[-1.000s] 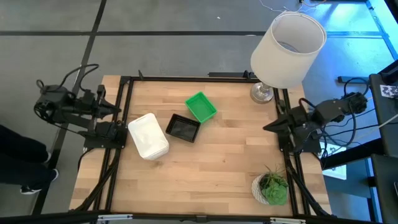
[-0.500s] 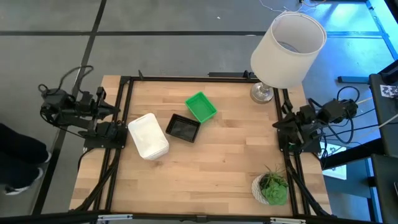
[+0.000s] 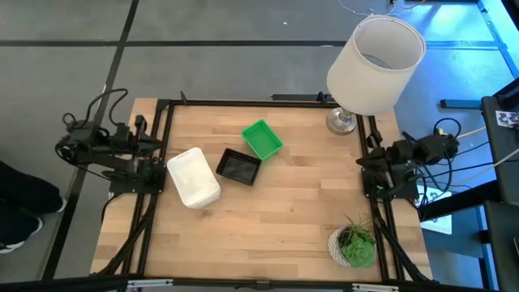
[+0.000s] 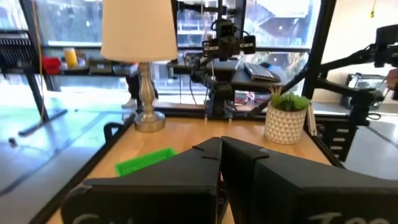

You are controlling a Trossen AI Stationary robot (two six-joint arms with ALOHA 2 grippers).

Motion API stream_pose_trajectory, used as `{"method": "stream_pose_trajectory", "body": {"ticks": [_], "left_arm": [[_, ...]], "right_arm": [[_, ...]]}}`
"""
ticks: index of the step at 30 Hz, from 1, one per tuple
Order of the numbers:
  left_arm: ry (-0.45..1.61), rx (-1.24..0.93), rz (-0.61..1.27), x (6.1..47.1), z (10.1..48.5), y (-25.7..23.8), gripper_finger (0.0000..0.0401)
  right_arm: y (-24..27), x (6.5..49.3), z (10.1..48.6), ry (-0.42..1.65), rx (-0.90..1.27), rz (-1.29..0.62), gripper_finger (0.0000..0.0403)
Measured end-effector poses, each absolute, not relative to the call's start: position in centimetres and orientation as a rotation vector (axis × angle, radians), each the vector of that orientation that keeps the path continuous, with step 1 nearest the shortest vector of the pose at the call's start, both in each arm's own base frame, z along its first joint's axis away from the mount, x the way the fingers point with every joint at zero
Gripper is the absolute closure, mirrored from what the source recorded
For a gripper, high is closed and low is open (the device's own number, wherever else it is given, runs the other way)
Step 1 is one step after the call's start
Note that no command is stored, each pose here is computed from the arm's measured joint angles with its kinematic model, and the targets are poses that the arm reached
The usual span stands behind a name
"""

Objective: Stack baskets by color
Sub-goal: Return to Home Position

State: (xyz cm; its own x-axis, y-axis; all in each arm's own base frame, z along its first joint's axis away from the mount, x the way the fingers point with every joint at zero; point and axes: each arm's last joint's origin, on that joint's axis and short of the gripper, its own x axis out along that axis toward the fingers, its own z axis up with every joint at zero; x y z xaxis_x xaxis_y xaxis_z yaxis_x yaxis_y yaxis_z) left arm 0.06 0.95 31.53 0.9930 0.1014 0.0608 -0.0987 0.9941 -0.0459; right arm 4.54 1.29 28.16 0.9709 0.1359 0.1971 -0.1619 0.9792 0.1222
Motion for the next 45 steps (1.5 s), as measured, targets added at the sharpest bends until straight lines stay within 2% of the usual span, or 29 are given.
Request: {"method": "stream_pose_trajectory", "body": {"ticks": [6,11,19,25,31,45], "left_arm": [[-0.089,0.002,0.130,2.7,29.6,0.4,0.0401],[-0.071,0.015,0.166,4.8,26.9,0.0,0.0401],[-0.002,0.039,0.233,7.9,21.3,-0.5,0.0401],[0.020,0.074,0.234,9.2,17.7,-0.8,0.0401],[-0.053,0.150,0.191,9.5,17.3,-0.9,0.0401],[-0.048,0.172,0.214,9.5,17.3,-0.7,0.0401]], "right_arm": [[2.1,5.9,26.4,-0.264,0.065,0.194,0.0403],[2.7,7.0,24.0,-0.246,0.061,0.192,0.0403],[3.3,8.6,19.4,-0.261,0.080,0.124,0.0403],[3.3,8.7,18.9,-0.236,0.058,0.113,0.0403],[3.3,8.8,18.6,-0.209,-0.072,0.101,0.0403],[3.2,8.9,18.1,-0.161,-0.089,0.068,0.0403]]}}
